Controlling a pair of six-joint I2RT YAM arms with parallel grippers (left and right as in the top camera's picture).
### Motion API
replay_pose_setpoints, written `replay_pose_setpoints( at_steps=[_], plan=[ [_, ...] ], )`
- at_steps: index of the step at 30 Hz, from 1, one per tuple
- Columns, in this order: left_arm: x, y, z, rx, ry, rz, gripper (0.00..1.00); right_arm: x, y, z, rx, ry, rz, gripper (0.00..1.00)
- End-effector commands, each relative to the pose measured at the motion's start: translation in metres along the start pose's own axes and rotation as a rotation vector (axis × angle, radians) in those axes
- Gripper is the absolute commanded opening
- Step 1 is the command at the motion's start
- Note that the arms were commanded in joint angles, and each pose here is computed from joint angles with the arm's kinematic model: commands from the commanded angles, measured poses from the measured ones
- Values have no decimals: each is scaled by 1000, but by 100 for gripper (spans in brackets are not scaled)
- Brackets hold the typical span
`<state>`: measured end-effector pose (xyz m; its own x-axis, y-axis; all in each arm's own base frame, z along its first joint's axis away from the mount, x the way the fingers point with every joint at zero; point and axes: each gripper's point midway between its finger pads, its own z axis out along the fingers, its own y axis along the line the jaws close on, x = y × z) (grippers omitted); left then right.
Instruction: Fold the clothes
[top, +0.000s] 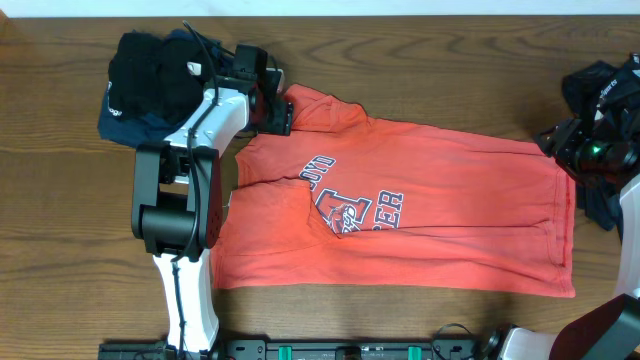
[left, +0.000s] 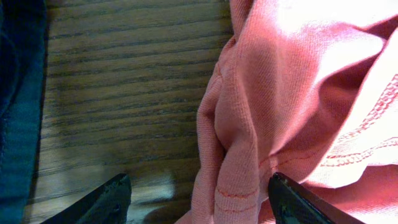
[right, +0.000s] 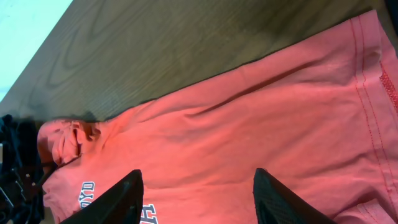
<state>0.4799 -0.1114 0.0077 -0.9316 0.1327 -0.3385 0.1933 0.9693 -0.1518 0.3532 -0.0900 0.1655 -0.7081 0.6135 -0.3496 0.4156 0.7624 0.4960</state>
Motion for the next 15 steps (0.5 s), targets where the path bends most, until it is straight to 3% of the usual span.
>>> replay_pose_setpoints(
  at_steps=[1, 4, 15],
  plan=[
    [-12, 0, -15, -48, -42, 32, 73, -1, 4, -3, -2, -10, -26, 55],
    [-16, 10, -19, -107, -53, 29, 73, 0, 3, -3, 0, -5, -23, 55],
    [-33, -18, -51, -28, -130, 62, 68, 1, 0, -3, 20, -3, -19, 56]
  ],
)
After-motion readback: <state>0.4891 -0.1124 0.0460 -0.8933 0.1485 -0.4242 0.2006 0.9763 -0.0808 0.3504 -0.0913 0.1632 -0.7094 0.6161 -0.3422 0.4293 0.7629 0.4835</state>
